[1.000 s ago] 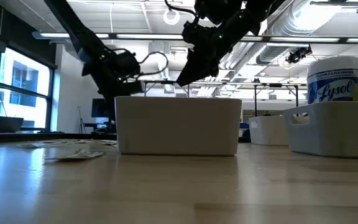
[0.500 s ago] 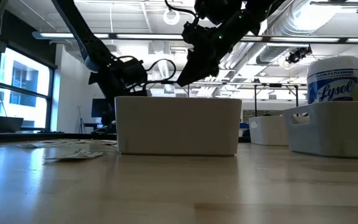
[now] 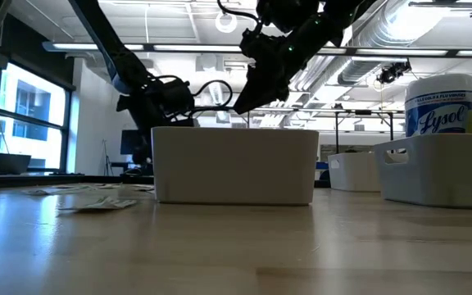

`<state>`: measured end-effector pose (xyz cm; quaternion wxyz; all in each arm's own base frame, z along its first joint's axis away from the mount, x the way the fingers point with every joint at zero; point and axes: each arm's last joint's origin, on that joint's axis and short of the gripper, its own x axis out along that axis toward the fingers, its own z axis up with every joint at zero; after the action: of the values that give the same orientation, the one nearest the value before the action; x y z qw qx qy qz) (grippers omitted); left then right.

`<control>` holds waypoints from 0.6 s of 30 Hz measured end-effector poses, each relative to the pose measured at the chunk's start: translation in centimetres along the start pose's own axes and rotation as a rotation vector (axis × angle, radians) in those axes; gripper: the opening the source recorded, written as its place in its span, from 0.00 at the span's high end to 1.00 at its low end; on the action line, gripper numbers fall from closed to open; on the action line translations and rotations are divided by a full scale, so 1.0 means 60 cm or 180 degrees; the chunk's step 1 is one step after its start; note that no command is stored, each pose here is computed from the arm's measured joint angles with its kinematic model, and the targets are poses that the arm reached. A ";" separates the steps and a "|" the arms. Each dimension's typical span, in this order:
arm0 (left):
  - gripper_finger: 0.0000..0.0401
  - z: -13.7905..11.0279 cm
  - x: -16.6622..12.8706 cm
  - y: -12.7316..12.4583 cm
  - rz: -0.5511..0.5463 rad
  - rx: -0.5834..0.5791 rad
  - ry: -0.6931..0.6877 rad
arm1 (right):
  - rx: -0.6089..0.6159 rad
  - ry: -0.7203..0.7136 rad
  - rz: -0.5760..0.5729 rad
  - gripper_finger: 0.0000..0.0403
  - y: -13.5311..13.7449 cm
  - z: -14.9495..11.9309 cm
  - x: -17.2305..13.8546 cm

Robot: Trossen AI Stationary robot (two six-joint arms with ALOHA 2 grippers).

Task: Pick & Place First Aid Supplies
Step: Put the green pad into the right gray bin

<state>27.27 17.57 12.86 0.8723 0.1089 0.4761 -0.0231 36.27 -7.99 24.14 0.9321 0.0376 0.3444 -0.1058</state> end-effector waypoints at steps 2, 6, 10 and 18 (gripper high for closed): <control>0.76 -0.001 0.000 -0.001 -0.0026 -0.0005 0.0003 | 0.0000 0.0000 0.0000 0.76 0.000 0.000 0.000; 0.90 -0.002 0.000 -0.003 -0.0076 -0.0013 -0.0005 | 0.0010 0.0000 0.0001 0.76 0.000 0.000 0.000; 0.99 -0.002 0.001 -0.003 -0.0079 -0.0147 -0.0006 | 0.0123 0.0001 0.0002 0.76 0.000 0.000 0.000; 1.00 0.006 -0.019 -0.006 0.0015 -0.0452 -0.0005 | 0.0208 0.0003 0.0025 0.76 0.001 0.000 0.000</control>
<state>26.88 17.06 13.91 0.8783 0.0478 0.4755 0.0126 36.28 -7.94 24.14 0.9306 0.0694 0.3410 -0.1134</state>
